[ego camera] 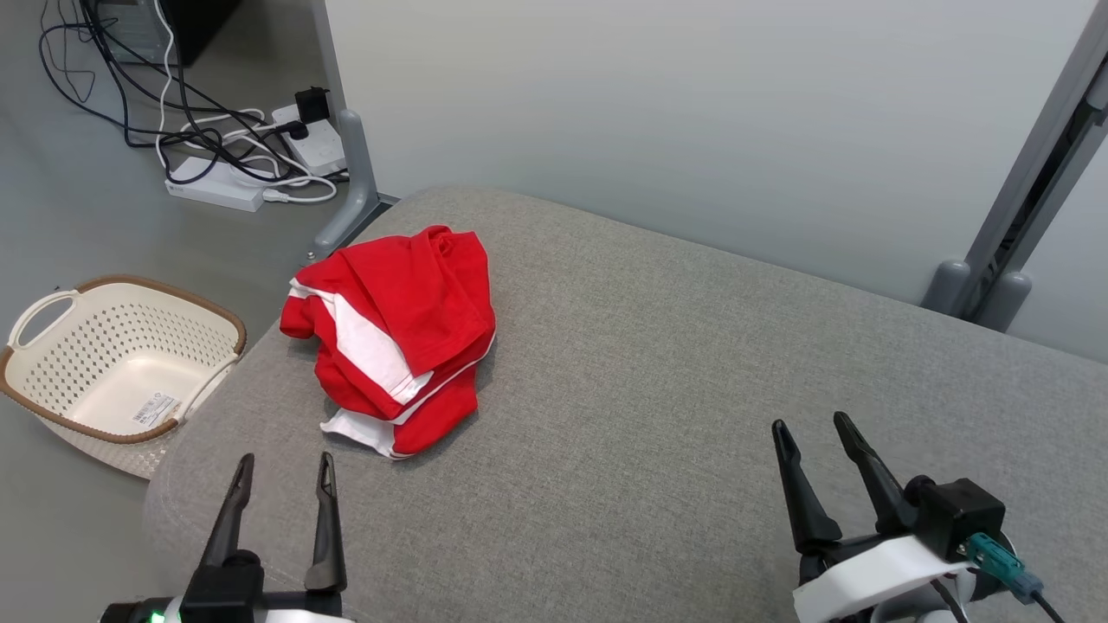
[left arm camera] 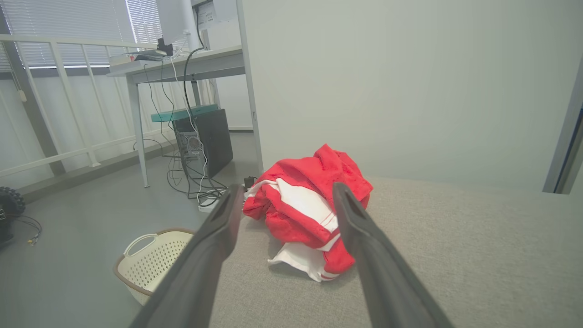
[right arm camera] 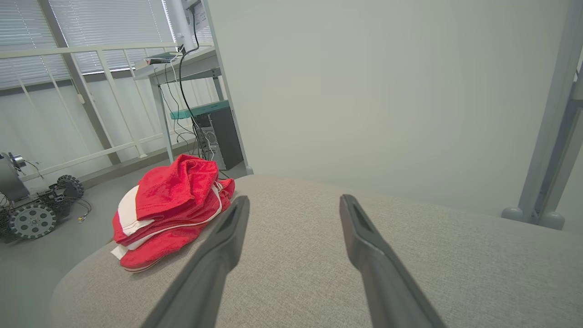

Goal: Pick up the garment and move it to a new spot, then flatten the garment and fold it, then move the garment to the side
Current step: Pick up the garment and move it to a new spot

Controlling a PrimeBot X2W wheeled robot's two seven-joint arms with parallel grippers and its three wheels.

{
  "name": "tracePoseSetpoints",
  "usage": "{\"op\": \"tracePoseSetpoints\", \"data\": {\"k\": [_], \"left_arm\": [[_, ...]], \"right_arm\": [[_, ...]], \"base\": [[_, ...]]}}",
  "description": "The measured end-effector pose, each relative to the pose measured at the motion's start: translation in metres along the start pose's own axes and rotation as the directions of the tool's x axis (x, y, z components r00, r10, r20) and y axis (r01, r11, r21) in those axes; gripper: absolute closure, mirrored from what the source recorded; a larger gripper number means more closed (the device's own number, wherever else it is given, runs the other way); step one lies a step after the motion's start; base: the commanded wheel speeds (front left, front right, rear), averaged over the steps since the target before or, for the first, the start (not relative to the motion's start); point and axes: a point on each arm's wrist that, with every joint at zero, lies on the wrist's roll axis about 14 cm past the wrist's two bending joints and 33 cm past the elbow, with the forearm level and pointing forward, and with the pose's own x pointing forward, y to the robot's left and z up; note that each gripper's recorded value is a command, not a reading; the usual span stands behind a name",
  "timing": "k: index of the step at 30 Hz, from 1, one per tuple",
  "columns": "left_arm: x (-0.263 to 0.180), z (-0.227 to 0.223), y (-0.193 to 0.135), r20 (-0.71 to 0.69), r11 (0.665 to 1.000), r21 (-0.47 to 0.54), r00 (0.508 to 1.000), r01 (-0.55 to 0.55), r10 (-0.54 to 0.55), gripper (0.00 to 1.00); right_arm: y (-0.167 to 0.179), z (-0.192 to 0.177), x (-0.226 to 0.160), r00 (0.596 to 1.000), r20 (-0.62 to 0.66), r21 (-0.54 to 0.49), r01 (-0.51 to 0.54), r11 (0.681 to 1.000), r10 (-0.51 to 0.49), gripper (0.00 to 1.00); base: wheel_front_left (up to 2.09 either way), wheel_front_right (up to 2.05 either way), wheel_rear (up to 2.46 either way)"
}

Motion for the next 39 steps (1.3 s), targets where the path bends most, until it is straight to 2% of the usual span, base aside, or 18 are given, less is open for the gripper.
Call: {"op": "tracePoseSetpoints", "data": {"k": [6,12,18,24,35,39], "left_arm": [[0.011,0.015,0.005,0.05,1.0,0.004,0.999,0.012,-0.012,0.0],[0.047,0.03,0.008,0.083,0.998,0.016,0.995,0.055,-0.056,0.0],[0.102,0.022,0.004,-0.049,0.988,0.055,0.989,0.144,-0.141,0.0],[0.147,0.007,-0.007,-0.118,0.976,0.113,0.978,0.185,-0.172,0.0],[0.186,-0.065,-0.057,-0.363,0.963,0.065,0.905,0.262,-0.221,0.0],[0.194,-0.085,-0.062,-0.444,0.972,0.019,0.873,0.234,-0.202,0.0]], "right_arm": [[-0.014,-0.004,-0.008,0.999,-0.013,-0.019,0.044,0.999,-0.044,0.0],[-0.029,-0.014,-0.008,0.997,-0.029,-0.046,0.066,0.997,-0.067,0.0],[-0.052,-0.022,-0.004,0.993,-0.039,-0.058,0.108,0.992,-0.11,0.0],[-0.074,-0.03,-0.008,0.985,-0.052,-0.055,0.16,0.986,-0.163,0.0],[-0.104,-0.04,-0.014,0.97,-0.073,-0.064,0.228,0.972,-0.233,0.0],[-0.111,-0.043,-0.017,0.966,-0.08,-0.068,0.241,0.968,-0.246,0.0]], "base": [[0.0,0.0,0.0],[0.0,0.0,0.0],[0.0,0.0,0.0],[0.0,0.0,0.0],[0.0,0.0,0.0],[0.0,0.0,0.0]]}}
